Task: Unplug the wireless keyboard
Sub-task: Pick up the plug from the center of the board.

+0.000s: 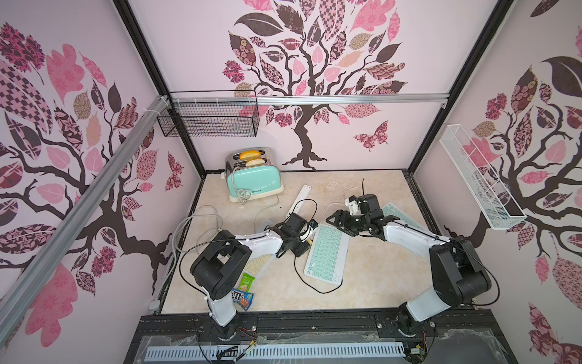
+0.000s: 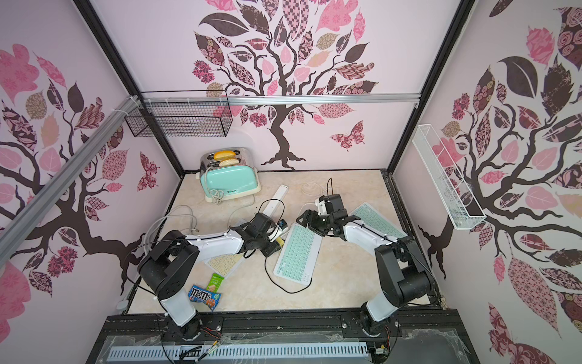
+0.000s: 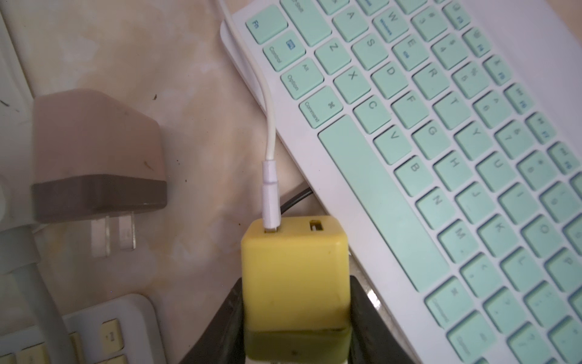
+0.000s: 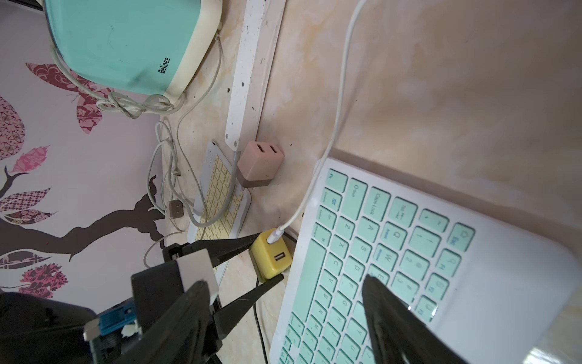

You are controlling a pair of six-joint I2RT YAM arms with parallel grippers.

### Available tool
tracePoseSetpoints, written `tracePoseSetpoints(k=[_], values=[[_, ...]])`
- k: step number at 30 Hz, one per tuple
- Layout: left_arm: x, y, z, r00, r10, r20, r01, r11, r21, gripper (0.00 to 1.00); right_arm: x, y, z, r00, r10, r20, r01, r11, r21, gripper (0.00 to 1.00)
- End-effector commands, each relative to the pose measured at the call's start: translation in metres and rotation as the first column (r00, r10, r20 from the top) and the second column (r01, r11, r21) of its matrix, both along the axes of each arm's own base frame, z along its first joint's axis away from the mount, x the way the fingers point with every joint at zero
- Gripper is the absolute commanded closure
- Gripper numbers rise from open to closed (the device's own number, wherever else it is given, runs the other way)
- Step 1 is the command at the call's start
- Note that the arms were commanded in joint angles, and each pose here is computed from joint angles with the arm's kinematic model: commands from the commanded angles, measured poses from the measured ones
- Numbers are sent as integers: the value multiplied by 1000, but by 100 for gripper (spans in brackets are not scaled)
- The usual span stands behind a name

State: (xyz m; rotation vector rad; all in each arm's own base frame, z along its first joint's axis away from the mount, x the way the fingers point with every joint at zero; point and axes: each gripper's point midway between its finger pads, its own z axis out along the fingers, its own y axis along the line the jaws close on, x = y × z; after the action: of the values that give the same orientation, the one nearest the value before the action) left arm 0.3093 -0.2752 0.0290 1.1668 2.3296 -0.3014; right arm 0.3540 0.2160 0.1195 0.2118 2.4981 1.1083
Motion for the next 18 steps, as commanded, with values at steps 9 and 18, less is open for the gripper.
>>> tracePoseSetpoints(k=[9,18], values=[[-7,-5,96,998,-2,58,14,978,-206,100,-3,-5,55,987,33,156,-59,984,167,23],[-57,-1,203,962,-269,-47,203,819,-536,100,-29,47,127,862,191,470,-373,866,333,32]])
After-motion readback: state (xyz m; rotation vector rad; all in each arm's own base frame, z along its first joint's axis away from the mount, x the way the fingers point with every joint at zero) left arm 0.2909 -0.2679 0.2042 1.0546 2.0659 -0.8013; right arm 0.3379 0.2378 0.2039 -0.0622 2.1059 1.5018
